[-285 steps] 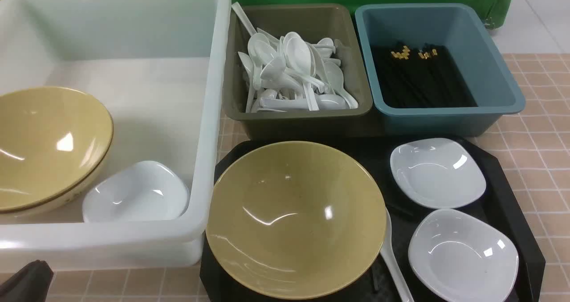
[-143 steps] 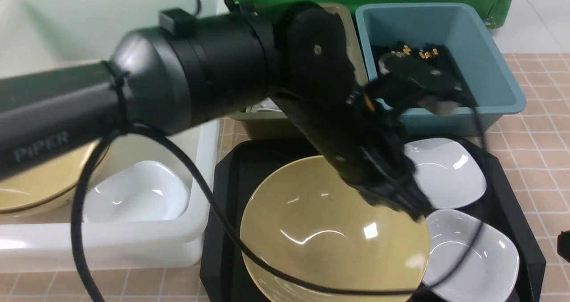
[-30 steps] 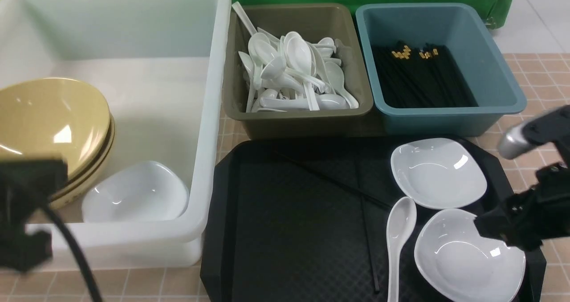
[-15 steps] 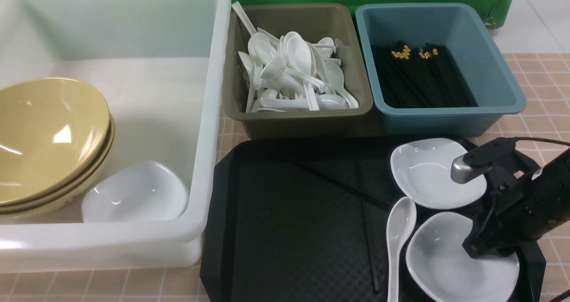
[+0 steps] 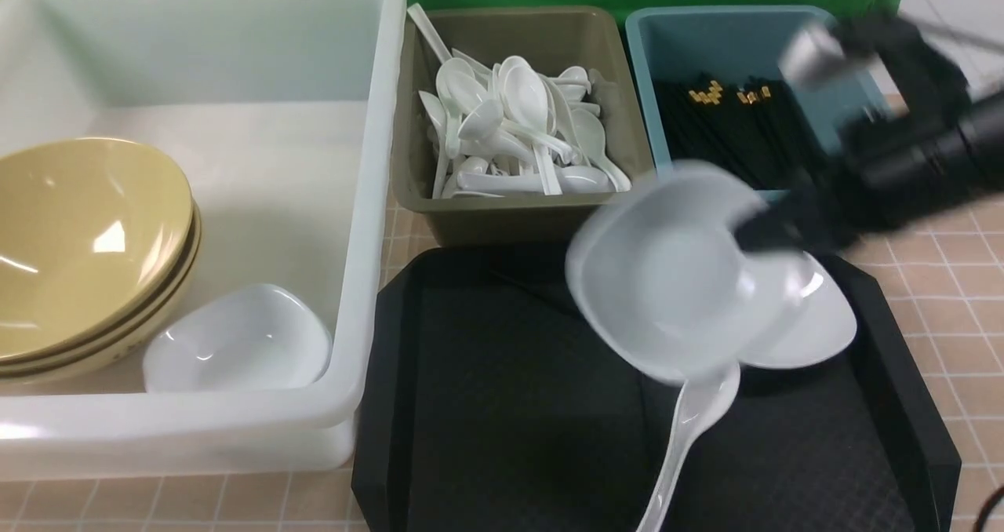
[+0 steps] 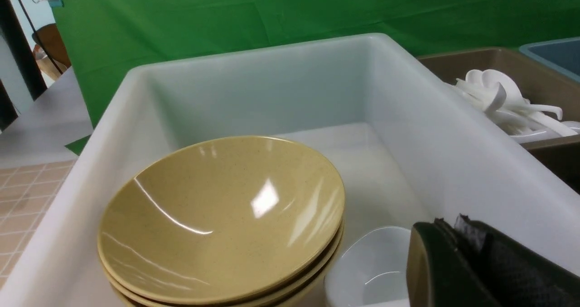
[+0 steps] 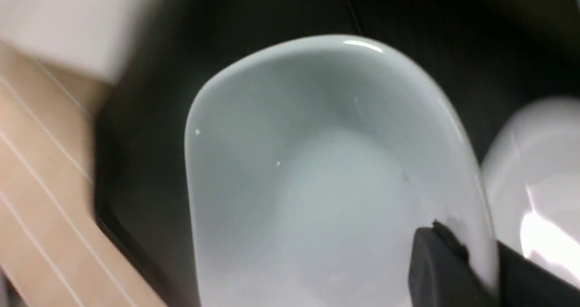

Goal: On brown table put chopsticks spoon bowls plates into blue grey white boxes.
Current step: 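Place the white bowl into the white bin on top of the stacked bowls with the right gripper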

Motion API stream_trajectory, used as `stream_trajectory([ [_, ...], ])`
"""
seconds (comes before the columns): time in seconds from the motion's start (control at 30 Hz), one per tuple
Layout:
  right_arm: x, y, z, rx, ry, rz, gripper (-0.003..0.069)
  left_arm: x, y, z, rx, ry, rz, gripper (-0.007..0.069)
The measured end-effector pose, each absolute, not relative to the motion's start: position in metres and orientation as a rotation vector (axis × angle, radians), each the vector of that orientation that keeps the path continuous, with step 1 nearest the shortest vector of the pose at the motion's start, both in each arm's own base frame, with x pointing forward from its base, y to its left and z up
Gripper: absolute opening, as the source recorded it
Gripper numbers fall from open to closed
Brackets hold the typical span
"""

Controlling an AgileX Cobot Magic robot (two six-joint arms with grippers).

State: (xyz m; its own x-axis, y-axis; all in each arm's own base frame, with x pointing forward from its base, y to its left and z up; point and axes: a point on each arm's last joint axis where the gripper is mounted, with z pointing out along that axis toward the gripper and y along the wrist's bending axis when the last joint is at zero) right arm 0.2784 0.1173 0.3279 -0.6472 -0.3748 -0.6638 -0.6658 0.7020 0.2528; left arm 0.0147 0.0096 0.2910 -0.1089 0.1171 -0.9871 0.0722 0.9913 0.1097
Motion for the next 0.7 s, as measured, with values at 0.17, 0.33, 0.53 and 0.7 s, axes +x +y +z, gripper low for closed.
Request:
stream_trajectory([
  [0.17,0.281,0.219,0.364,-0.954,1.968,0.736,0.0067,0.015,0.010,0.291,0.138,1.682,0.036,0.0003],
  [0.33,0.288,0.321,0.339,-0.976,1.775,0.708,0.0068,0.015,0.010,0.290,0.135,1.690,0.037,0.0004],
  [0.53,0.301,0.373,0.274,-1.087,1.826,0.683,0.0119,0.014,0.010,0.289,0.135,1.700,0.038,0.0004],
  [0.7,0.302,0.377,0.260,-1.116,1.857,0.688,0.0328,0.016,0.010,0.287,0.136,1.709,0.039,0.0004],
])
